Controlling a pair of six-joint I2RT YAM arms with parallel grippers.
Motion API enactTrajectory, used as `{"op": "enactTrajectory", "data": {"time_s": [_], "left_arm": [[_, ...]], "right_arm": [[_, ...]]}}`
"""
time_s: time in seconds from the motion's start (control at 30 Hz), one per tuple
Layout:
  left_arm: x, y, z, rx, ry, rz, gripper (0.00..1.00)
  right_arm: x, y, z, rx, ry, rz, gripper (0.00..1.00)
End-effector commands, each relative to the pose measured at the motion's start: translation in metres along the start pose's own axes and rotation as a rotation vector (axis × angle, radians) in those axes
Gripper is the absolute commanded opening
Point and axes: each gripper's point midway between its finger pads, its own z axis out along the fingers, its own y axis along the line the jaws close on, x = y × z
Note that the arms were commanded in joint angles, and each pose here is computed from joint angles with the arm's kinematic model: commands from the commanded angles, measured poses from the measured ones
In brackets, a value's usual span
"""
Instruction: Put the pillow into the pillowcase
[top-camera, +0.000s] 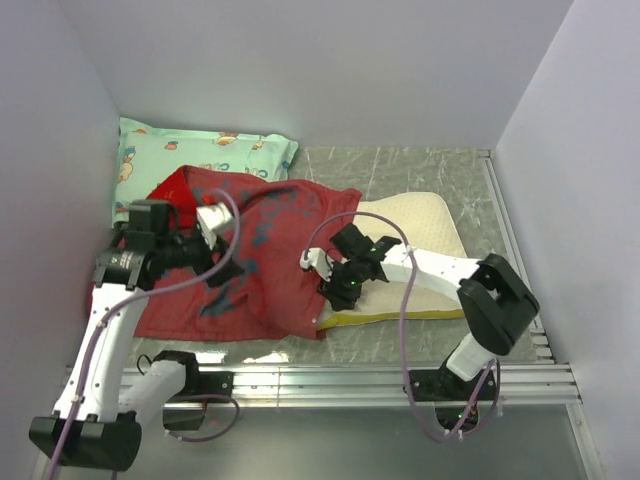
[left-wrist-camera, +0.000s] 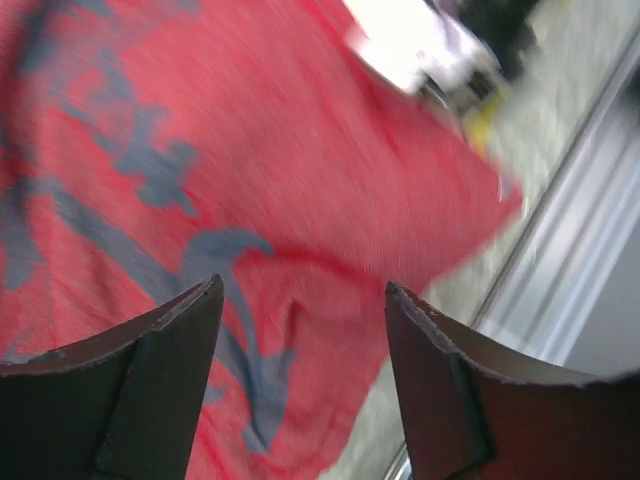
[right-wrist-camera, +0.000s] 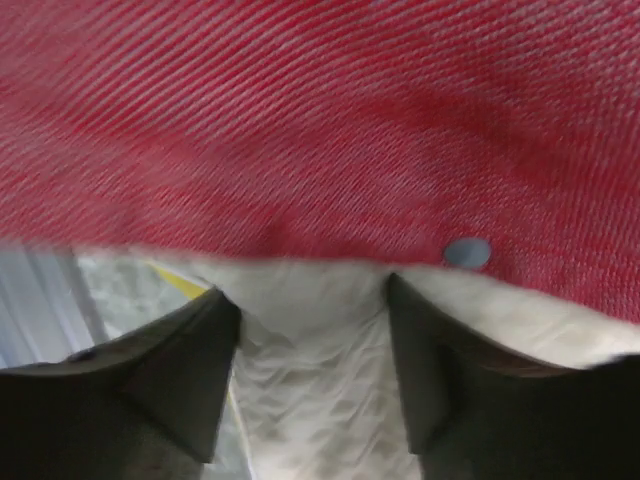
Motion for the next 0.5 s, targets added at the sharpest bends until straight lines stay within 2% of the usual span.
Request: {"op": "enactTrajectory", "data": {"time_s": [0.0,0.03,0.1,0.27,0.33,0.37,0.4,0.47], "left_arm": [[0.057,-0.021,0.003,0.087,0.182,0.17,0.71],[0.065,-0.022,0.005,0.087,0.216,0.223,0.7],[0.08,-0.051,0.015,0.187,0.257,0.329,0.66],[0.097,-0.096,0.049,0.318,0.268,0.561,0.56],[0.103,-0.128,0.063,0.418,0.282,0.659,0.5],[0.1,-0.133,0.074,0.399,0.271,0.704,0.47],[0.103,-0.154,0.078,0.45,0.267,0.773,0.42],[0.115,-0.167,0.092,0.462,0.311,0.812,0.38]], "right_arm": [[-0.019,-0.017,0.016,0.03,-0.045,-0.001,0.45],[-0.021,-0.021,0.022,0.02,-0.036,0.008,0.33],[-0.026,-0.017,0.021,-0.03,-0.037,0.039,0.0],[-0.084,-0.031,-0.022,-0.114,-0.214,0.165,0.0],[-0.104,-0.03,-0.039,-0.157,-0.275,0.205,0.0],[-0.109,-0.029,-0.042,-0.165,-0.288,0.223,0.0],[-0.112,-0.029,-0.044,-0.165,-0.296,0.223,0.0],[-0.114,-0.03,-0.047,-0.162,-0.304,0.223,0.0]]}}
